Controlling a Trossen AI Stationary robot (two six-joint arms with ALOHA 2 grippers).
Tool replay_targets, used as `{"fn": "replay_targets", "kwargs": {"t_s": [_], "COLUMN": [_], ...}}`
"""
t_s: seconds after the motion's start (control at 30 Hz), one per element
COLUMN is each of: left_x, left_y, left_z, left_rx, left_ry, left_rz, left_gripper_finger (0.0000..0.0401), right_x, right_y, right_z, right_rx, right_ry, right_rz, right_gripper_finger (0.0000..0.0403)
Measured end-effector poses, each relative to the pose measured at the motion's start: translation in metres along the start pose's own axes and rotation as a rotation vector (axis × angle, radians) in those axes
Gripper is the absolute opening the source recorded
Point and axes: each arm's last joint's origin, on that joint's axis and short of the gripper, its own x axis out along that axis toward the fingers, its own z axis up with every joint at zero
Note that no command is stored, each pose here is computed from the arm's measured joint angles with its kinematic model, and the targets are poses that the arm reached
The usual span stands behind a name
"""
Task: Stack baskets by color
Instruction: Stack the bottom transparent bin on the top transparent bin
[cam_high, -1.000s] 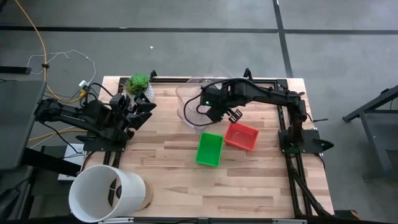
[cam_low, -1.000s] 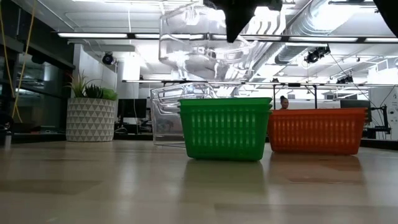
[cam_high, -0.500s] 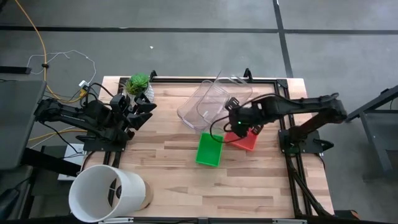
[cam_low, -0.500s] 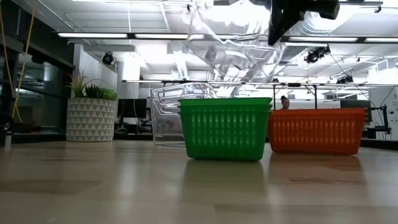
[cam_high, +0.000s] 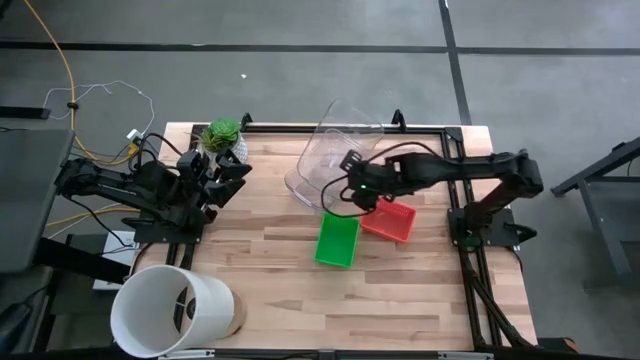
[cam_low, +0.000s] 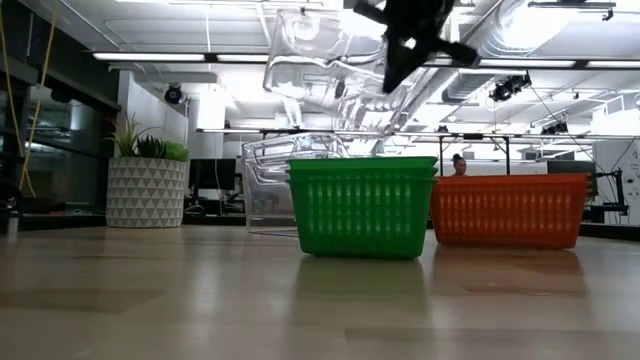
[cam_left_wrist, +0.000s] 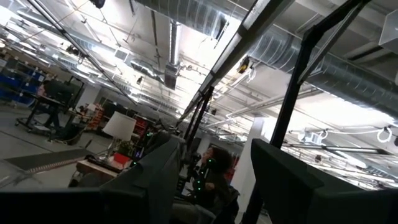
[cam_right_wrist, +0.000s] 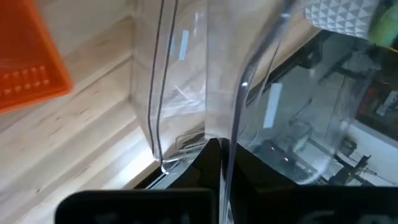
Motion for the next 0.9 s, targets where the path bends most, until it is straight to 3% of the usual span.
{"fn": "replay_targets", "kwargs": {"t_s": [0.13,0.27,0.57,0.9], "left_x": [0.000,0.000,0.000,0.000], "left_y": [0.000,0.000,0.000,0.000], "left_z": [0.000,0.000,0.000,0.000], "left_rx": [0.001,0.001,0.001,0.001], "left_ry": [0.001,0.002,0.003,0.003], "left_rz": [0.000,0.000,0.000,0.000], "left_gripper_finger": [0.0186,0.0186,0.0186,0.0186], "right_x": [0.024,0.035,0.036,0.037], "right_y": [-0.004,-0.009,-0.007,-0.002], "right_z": [0.008,0.006,0.007,0.007], "right_rx": [0.010,0.129,0.226,0.226], "right_ry": [0.013,0.011,-0.048,-0.083], "right_rz": [0.015,0.031,0.078,0.142], "right_gripper_finger": [0.0000,0.0000,0.0000,0.0000]}}
